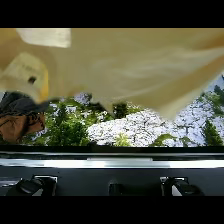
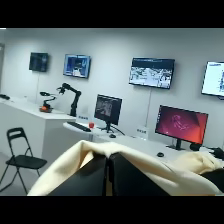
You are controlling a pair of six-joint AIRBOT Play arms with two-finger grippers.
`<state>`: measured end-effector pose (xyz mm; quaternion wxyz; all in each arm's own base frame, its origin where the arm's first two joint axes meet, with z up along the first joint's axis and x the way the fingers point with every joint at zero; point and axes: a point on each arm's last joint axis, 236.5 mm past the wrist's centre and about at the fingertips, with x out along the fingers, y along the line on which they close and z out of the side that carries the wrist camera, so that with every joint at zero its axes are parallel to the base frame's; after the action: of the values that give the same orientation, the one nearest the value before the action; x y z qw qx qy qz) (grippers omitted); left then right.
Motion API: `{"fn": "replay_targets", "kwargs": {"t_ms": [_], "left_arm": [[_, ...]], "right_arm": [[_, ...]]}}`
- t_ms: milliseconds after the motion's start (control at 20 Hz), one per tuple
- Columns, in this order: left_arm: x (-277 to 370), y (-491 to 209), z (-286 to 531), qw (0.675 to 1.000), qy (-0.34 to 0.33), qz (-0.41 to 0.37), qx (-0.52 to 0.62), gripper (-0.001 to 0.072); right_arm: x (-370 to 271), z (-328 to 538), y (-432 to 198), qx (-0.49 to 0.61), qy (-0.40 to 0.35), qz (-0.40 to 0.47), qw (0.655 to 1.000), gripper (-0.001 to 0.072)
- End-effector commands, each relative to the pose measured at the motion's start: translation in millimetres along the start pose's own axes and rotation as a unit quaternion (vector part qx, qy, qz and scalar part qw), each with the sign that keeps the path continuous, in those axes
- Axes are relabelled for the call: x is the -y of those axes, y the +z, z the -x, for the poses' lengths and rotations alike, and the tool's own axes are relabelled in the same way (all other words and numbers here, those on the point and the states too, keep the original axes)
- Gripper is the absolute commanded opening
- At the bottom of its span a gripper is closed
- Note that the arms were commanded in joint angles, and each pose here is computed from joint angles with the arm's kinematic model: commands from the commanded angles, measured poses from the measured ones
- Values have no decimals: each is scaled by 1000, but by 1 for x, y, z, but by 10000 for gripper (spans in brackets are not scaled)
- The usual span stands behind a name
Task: Fold the clothes and pants, and hang the long-sleeved shirts on hangers.
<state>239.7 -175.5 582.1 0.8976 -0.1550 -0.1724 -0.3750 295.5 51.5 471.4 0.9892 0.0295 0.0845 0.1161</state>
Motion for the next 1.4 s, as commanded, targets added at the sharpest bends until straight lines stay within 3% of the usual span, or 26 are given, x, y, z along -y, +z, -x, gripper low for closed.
{"fn": "replay_targets", "kwargs": {"t_ms": [0,150,350,450,600,750,800,850,900,950,1050,1150,1250,1300,1350], "left_arm": [[-37,-24,-13,998,50,-40,-21,25],[-111,-122,-41,986,110,-41,-120,25],[-237,-319,-32,933,209,61,-285,26],[-279,-410,-7,885,267,166,-344,27],[-290,-516,39,787,318,298,-436,27],[-266,-574,75,712,310,360,-517,29],[-261,-581,83,696,307,372,-531,58],[-262,-580,90,687,308,378,-538,205],[-265,-572,100,676,305,383,-551,505],[-267,-559,116,663,287,380,-578,702],[-269,-536,162,614,265,400,-627,712],[-259,-527,206,555,254,433,-663,711],[-242,-541,244,505,260,458,-684,700],[-229,-555,260,484,260,470,-691,610],[-216,-570,274,472,255,473,-699,580]], "right_arm": [[18,-32,-103,-208,-15,-55,977,36],[42,-102,-224,-374,-22,-114,920,37],[62,-217,-344,-379,-41,-264,886,37],[54,-258,-383,-376,-31,-360,853,37],[25,-275,-429,-423,2,-453,785,38],[23,-274,-450,-448,11,-434,781,45],[32,-273,-447,-444,5,-431,786,161],[45,-270,-439,-440,2,-432,787,411],[64,-261,-426,-441,4,-417,795,571],[88,-246,-417,-449,1,-389,804,577],[153,-187,-420,-499,-64,-354,788,609],[196,-118,-445,-560,-134,-357,736,608],[191,-71,-477,-609,-134,-380,683,619],[182,-57,-492,-624,-130,-391,664,641],[171,-46,-509,-637,-125,-398,648,668]]}}
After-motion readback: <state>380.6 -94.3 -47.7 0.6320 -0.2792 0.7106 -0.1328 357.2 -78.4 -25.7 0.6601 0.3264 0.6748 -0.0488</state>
